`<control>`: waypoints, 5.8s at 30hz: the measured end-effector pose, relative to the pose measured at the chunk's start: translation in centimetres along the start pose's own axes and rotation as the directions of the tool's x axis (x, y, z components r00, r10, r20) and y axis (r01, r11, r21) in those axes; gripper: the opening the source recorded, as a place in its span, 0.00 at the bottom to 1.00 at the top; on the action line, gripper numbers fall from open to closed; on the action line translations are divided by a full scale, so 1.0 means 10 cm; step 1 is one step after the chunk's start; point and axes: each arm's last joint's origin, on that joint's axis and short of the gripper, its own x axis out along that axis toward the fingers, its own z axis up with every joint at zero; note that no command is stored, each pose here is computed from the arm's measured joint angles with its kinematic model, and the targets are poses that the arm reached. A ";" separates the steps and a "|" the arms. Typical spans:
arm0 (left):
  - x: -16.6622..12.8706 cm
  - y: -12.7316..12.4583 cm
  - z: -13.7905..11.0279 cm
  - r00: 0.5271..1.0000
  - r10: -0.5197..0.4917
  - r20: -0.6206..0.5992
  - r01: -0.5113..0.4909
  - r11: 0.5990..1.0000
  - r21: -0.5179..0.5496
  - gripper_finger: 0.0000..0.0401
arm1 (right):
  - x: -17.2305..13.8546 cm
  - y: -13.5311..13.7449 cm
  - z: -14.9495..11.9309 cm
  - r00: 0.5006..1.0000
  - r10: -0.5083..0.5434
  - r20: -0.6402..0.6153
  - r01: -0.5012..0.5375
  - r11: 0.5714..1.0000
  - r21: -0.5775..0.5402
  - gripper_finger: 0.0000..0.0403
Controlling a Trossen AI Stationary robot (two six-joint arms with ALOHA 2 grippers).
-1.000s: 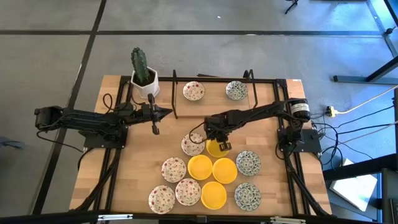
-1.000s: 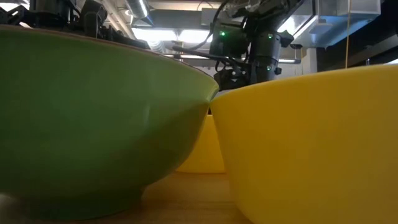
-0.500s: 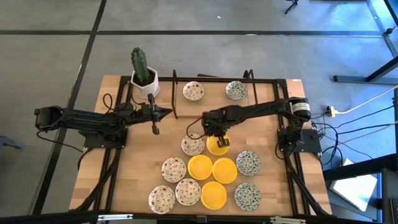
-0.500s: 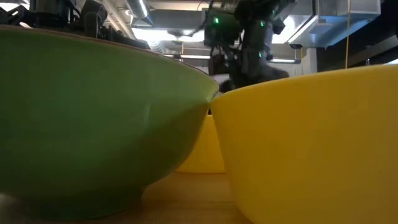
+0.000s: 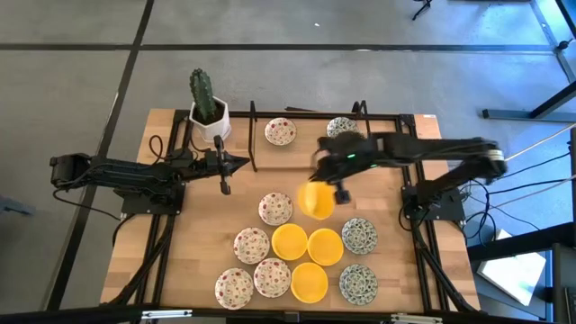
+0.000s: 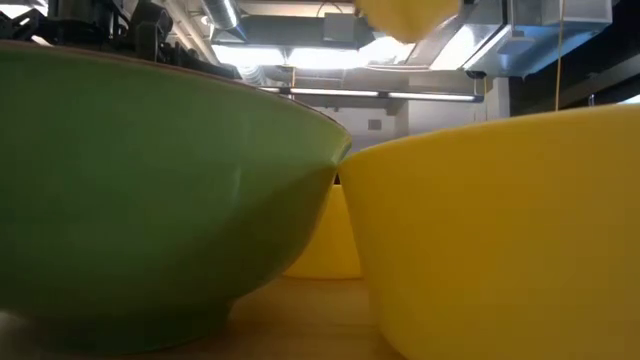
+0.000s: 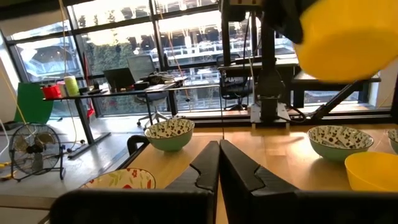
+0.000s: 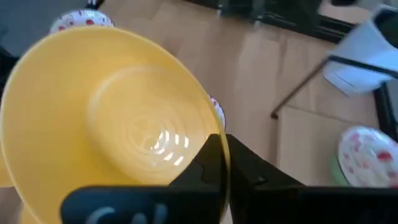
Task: Pick & Place Mini bowls
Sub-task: Put the yellow bowl on the shelf, then stack the white bowl on top of the white bowl on the shelf
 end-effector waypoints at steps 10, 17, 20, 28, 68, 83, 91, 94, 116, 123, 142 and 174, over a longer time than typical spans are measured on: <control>0.00 0.00 0.00 1.000 0.000 0.000 0.000 1.000 0.000 0.02 | -0.53 0.29 -0.89 0.987 -0.065 0.150 0.042 0.988 0.149 0.01; 0.00 0.00 0.00 1.000 0.000 0.001 0.000 1.000 0.000 0.01 | -0.57 0.43 -1.41 0.956 -0.123 0.267 0.067 0.976 0.208 0.01; 0.00 0.00 0.00 1.000 0.000 0.000 0.000 1.000 -0.001 0.01 | -0.55 0.47 -1.56 0.942 -0.127 0.310 0.058 0.974 0.220 0.01; 0.00 0.00 0.00 1.000 0.000 0.000 0.000 1.000 0.000 0.02 | -0.40 0.52 -1.79 0.929 -0.135 0.346 0.043 0.964 0.261 0.01; 0.00 0.01 0.00 1.000 0.028 -0.003 -0.028 1.000 0.008 0.02 | 0.77 -1.34 -0.51 0.804 -0.149 -0.575 0.332 0.916 0.226 0.01; 0.00 0.01 0.00 1.000 0.029 -0.004 -0.029 1.000 0.008 0.01 | 1.06 -1.67 -0.86 0.733 -0.099 -0.673 0.351 0.903 0.250 0.02; 0.00 0.01 0.00 1.000 0.029 -0.004 -0.029 1.000 0.008 0.02 | 1.05 -1.73 -0.88 0.742 -0.117 -0.660 0.372 0.891 0.261 0.02; 0.00 0.01 0.00 1.000 0.029 -0.004 -0.029 1.000 0.008 0.02 | 1.11 -1.74 -0.92 0.733 -0.109 -0.671 0.375 0.888 0.265 0.02; 0.00 0.01 0.00 1.000 0.029 -0.003 -0.029 1.000 0.008 0.01 | 1.26 -1.78 -1.05 0.683 -0.123 -0.720 0.371 0.907 0.197 0.14; 0.00 0.01 0.00 1.000 0.029 -0.003 -0.029 1.000 0.008 0.02 | 1.25 -1.80 -1.06 0.648 -0.170 -0.743 0.415 0.896 0.157 0.20; 0.00 0.01 0.00 1.000 0.029 -0.003 -0.029 0.999 0.017 0.01 | 0.19 -1.50 0.25 0.977 -0.187 -0.102 0.207 0.945 0.252 0.19; 0.00 0.03 0.04 0.995 0.094 0.038 -0.095 0.995 0.036 0.01 | -0.89 0.57 -1.65 0.761 -0.104 0.640 0.088 0.995 0.057 0.02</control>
